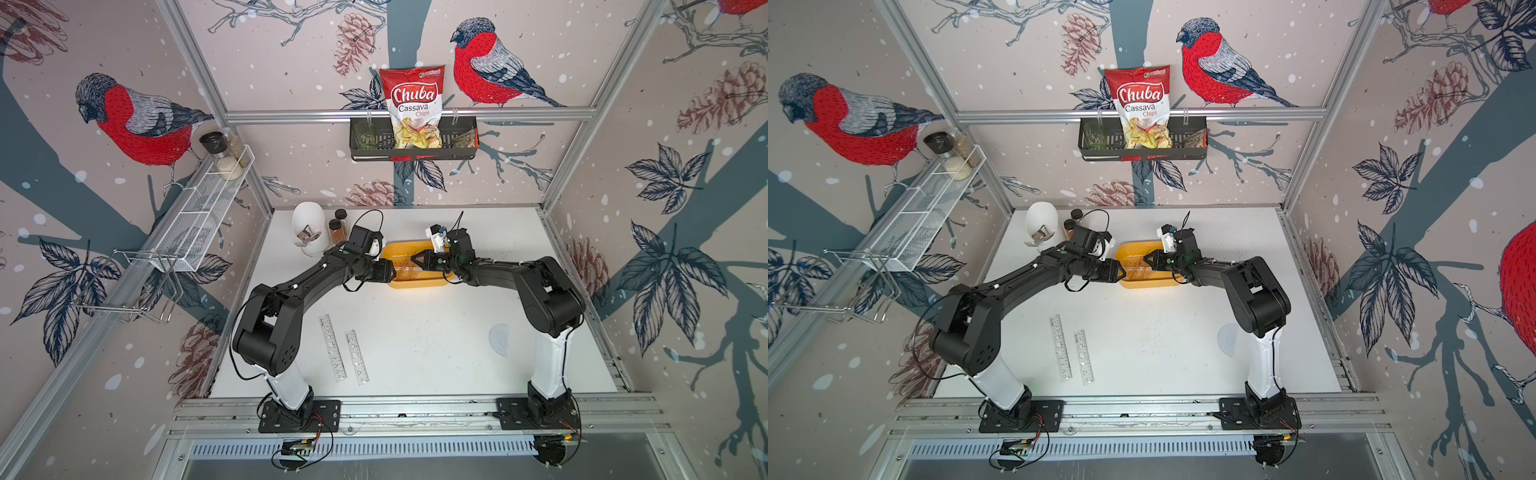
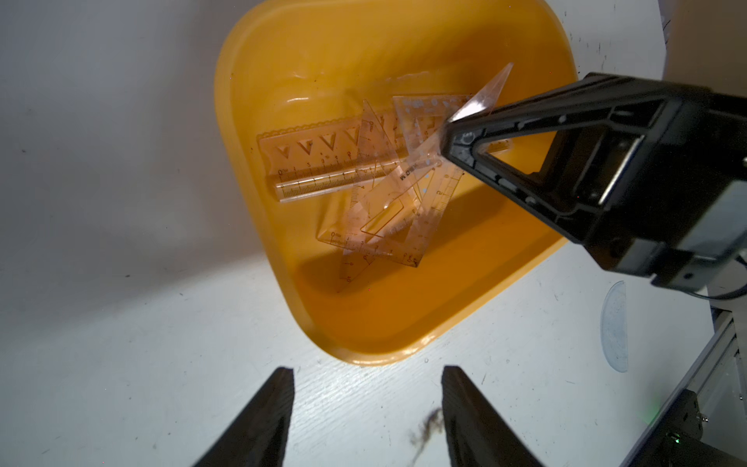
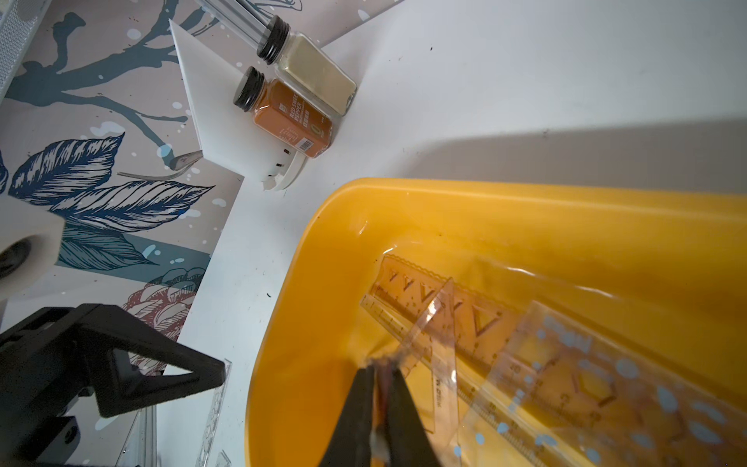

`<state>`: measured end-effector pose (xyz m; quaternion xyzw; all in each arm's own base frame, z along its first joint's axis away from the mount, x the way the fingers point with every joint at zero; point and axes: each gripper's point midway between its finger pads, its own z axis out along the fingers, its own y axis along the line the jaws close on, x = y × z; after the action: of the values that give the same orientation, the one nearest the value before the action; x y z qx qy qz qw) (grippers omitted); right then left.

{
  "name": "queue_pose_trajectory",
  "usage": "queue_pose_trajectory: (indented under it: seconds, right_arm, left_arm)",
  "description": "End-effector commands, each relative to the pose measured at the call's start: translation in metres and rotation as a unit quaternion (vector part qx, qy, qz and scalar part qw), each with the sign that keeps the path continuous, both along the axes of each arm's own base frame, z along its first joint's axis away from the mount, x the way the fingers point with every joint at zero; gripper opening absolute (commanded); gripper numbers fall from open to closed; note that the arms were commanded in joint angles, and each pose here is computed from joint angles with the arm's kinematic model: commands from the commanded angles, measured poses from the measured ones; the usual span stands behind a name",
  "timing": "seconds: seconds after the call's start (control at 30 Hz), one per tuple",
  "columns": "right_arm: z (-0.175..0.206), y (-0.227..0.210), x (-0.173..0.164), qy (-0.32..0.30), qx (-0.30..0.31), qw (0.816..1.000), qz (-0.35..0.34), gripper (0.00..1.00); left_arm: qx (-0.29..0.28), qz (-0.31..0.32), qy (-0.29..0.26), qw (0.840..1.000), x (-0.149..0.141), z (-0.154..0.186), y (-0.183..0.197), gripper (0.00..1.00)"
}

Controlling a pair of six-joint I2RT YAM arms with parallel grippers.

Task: Put the scattered rulers into the storage box
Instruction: Place the ruler in the storage box.

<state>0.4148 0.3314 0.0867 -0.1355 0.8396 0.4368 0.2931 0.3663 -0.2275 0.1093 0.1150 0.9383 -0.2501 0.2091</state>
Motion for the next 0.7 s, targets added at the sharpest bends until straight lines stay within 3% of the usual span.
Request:
queue_pose_trajectory:
  seconds: [0.0, 0.27, 0.43, 0.5, 0.67]
  right_arm:
    - [0.009, -0.004, 0.004, -0.013, -0.007, 1.000, -0.004, 0.31]
    - [0.030, -0.039, 0.010, -0.027, -0.058, 0.997, -0.037, 0.42]
    - [0.036, -0.084, -0.020, 0.000, -0.125, 0.987, -0.106, 0.48]
    - [0.024, -0.112, -0.041, 0.036, -0.171, 0.972, -0.154, 0.49]
    - [-0.019, -0.196, -0.111, 0.139, -0.276, 0.908, -0.282, 0.55]
  left_arm:
    - [-0.005, -0.008, -0.005, 1.000, 0.002, 0.003, 0.000, 0.62]
    - [-0.017, -0.012, -0.005, 1.000, 0.001, 0.007, -0.004, 0.62]
    - [-0.025, -0.016, -0.007, 1.000, -0.013, 0.012, -0.019, 0.62]
    - [-0.024, -0.030, -0.007, 0.999, -0.025, 0.010, -0.034, 0.62]
    - [-0.041, -0.066, -0.003, 0.997, -0.055, 0.008, -0.075, 0.64]
